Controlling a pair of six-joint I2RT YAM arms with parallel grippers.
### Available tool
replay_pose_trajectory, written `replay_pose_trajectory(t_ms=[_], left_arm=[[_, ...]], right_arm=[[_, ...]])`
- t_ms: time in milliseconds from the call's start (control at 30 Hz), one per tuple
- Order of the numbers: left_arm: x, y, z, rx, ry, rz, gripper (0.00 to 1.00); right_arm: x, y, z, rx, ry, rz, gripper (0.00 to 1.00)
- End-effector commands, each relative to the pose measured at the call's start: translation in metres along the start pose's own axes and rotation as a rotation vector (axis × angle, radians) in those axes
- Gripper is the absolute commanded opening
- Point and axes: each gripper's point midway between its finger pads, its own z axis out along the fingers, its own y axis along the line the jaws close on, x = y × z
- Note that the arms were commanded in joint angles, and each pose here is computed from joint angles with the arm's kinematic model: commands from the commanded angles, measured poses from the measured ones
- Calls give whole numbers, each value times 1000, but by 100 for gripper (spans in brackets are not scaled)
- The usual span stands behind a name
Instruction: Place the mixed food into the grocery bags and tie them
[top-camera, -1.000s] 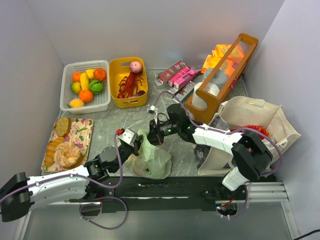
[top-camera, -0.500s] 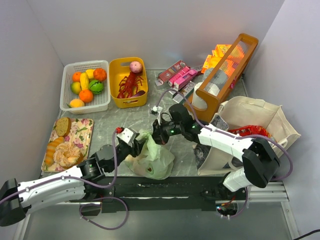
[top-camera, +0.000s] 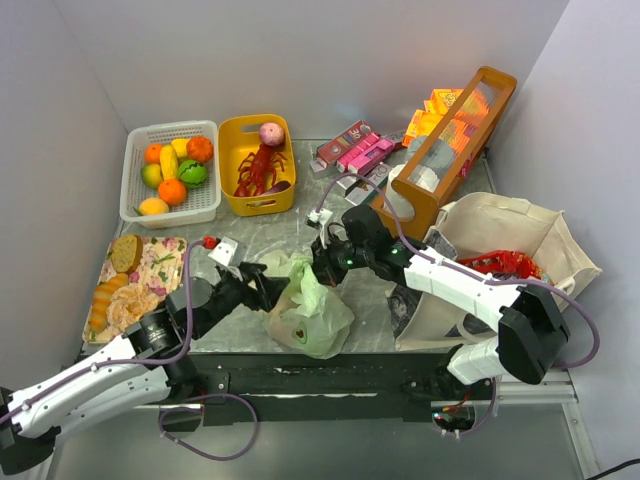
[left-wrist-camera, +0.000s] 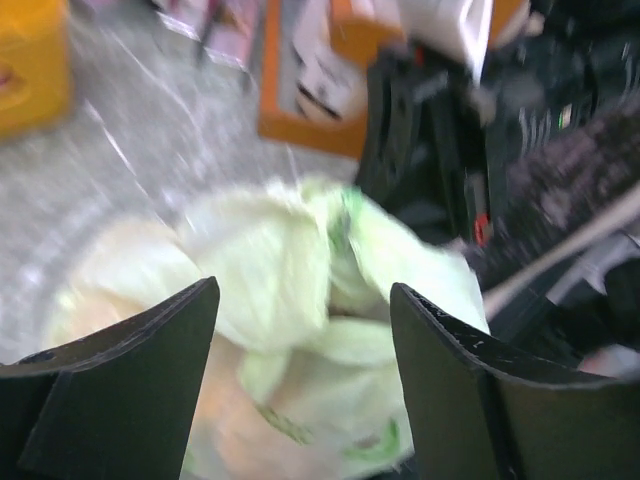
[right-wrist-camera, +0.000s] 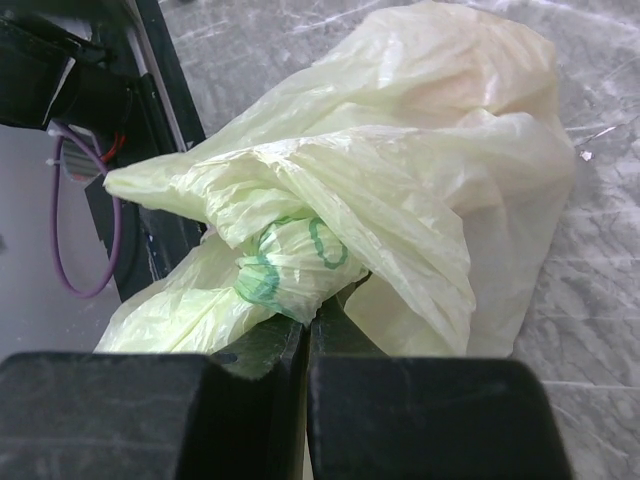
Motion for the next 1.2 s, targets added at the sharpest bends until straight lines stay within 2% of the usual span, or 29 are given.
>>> replay_pose_trajectory(t_ms=[0, 200, 333, 533, 600, 633, 700, 733, 767, 900, 1167], left_arm=[[42, -13, -12, 80, 150, -179, 75], [72, -4, -18, 45, 229, -242, 76], [77, 8, -13, -5, 215, -224, 74], [65, 16, 7, -22, 163, -192, 61], [66, 18, 15, -12, 164, -196, 50], [70, 21, 17, -19, 174, -196, 39], [62, 19, 23, -4, 136, -201, 24], [60, 23, 23, -24, 127, -204, 7], [57, 26, 24, -40, 112, -202, 1], [41, 40, 15, -103, 46, -210, 1], [47, 60, 9, -176, 113, -174, 1]], right_arm=[[-30, 6, -12, 7, -74, -59, 0], [-36, 10, -14, -8, -91, -64, 0], [-38, 13, -15, -19, -97, -65, 0], [-36, 14, -16, -22, -97, -62, 0], [-36, 14, -17, -22, -96, -63, 0], [-35, 13, -17, -18, -94, -61, 0], [-37, 13, -20, -2, -97, -67, 0], [-34, 11, -22, 9, -83, -62, 0], [-34, 6, -24, 46, -83, -68, 0], [-34, -7, -41, 167, -64, -83, 0], [-32, -41, -79, 438, -6, -132, 0]])
